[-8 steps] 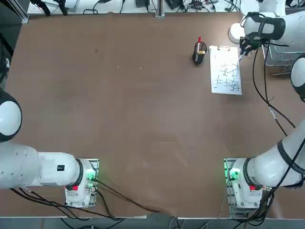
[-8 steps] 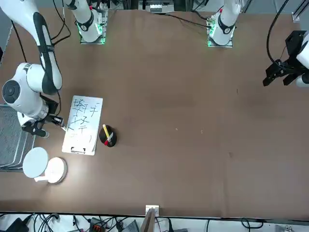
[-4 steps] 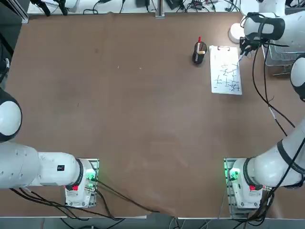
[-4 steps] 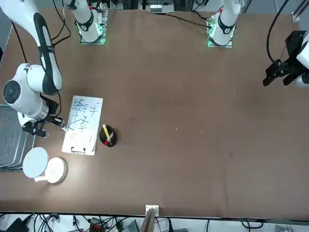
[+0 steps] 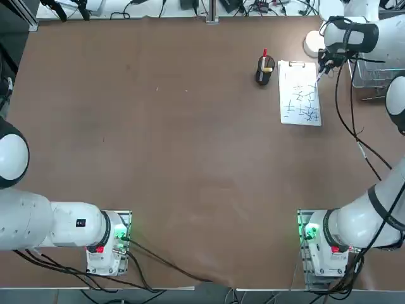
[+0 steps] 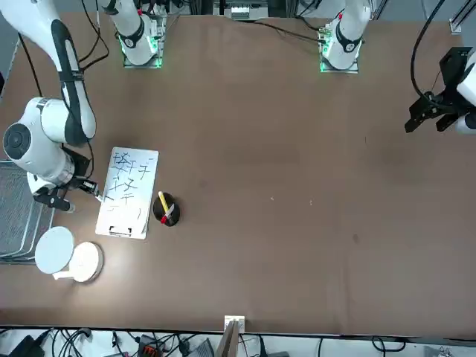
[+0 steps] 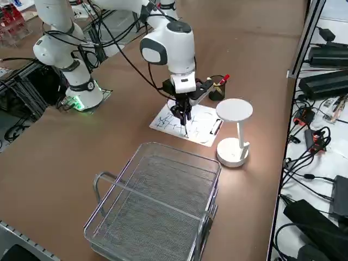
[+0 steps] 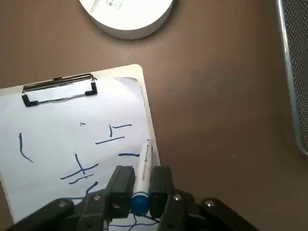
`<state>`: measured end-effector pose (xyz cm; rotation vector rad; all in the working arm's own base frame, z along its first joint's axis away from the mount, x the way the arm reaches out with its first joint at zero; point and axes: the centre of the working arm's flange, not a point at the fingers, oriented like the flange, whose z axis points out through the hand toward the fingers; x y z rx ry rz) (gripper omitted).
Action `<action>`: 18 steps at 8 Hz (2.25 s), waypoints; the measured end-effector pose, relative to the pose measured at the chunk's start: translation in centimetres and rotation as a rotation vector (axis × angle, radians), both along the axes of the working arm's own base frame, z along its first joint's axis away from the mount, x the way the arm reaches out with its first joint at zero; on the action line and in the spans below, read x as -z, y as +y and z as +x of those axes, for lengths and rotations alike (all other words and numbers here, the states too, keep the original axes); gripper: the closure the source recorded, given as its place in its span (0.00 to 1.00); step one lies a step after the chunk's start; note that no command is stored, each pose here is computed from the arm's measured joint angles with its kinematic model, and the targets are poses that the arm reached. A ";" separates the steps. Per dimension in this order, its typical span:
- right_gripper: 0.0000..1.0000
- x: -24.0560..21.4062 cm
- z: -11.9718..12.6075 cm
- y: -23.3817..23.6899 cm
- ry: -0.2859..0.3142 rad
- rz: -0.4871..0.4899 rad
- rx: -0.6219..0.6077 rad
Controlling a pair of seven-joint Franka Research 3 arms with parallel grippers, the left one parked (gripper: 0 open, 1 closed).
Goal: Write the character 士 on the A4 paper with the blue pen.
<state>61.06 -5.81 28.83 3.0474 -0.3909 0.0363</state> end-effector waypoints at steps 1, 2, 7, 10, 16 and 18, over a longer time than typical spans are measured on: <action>0.79 0.0 0.0 0.0 -0.003 0.004 0.004; 0.79 0.0 0.1 0.1 -0.005 0.005 0.008; 0.79 0.0 0.2 0.7 -0.015 0.024 0.032; 0.79 0.0 0.3 1.8 -0.022 0.033 0.050; 0.79 0.0 0.5 3.3 -0.029 0.044 0.071; 0.79 0.0 0.5 3.4 -0.029 0.046 0.077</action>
